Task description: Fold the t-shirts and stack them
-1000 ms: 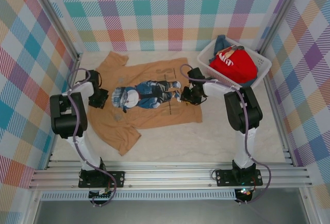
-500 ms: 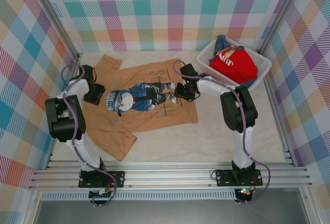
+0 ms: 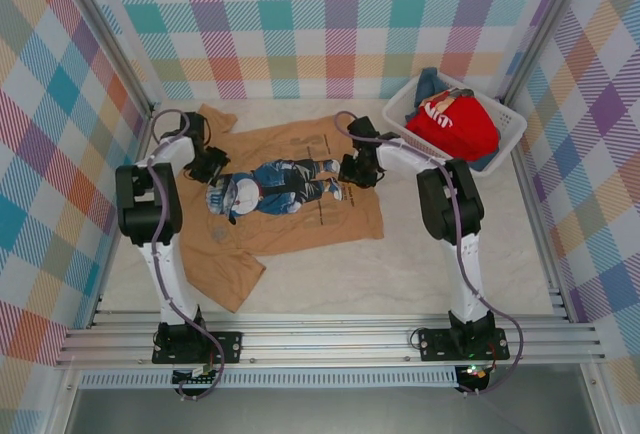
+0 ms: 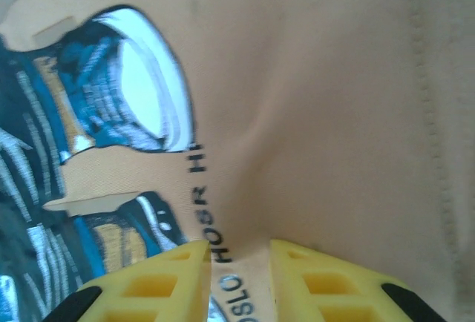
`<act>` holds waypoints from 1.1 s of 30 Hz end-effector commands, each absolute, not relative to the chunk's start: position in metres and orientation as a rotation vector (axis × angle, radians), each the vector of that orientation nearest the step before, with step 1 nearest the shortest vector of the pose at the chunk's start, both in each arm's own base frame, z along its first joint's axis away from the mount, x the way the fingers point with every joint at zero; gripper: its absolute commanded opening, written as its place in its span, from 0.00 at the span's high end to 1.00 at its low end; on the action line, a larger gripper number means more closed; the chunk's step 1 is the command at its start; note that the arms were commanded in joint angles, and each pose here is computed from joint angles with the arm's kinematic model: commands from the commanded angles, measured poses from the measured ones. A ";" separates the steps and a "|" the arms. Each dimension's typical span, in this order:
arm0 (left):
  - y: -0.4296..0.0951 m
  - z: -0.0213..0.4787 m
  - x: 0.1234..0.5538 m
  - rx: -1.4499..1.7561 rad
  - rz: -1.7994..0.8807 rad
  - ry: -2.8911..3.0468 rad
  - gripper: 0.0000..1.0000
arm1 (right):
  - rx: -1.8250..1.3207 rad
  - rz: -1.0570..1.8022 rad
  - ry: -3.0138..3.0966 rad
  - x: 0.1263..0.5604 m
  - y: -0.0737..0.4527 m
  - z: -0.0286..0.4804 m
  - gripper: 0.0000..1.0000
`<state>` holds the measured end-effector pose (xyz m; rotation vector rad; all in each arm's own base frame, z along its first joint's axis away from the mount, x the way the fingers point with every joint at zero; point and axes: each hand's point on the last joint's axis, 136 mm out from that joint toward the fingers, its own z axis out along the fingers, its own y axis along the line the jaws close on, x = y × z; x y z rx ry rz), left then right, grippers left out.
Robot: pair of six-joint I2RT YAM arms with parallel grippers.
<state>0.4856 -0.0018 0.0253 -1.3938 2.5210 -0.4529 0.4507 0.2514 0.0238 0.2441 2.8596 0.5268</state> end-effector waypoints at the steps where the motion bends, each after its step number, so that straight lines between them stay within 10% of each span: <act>1: -0.042 -0.017 0.476 -1.344 -0.492 2.709 0.58 | 0.362 0.385 2.985 0.442 0.210 -0.006 0.73; 15: -0.019 0.079 0.488 -1.207 -0.294 2.573 0.44 | 0.154 0.495 2.834 0.475 0.217 0.076 0.66; 27: -0.074 0.074 0.199 -1.329 -0.266 2.887 0.48 | 0.381 0.663 2.756 0.374 0.190 0.131 0.62; 33: -0.091 0.044 0.130 -1.538 -0.417 2.799 0.50 | 0.408 0.731 2.809 0.314 0.179 0.119 0.62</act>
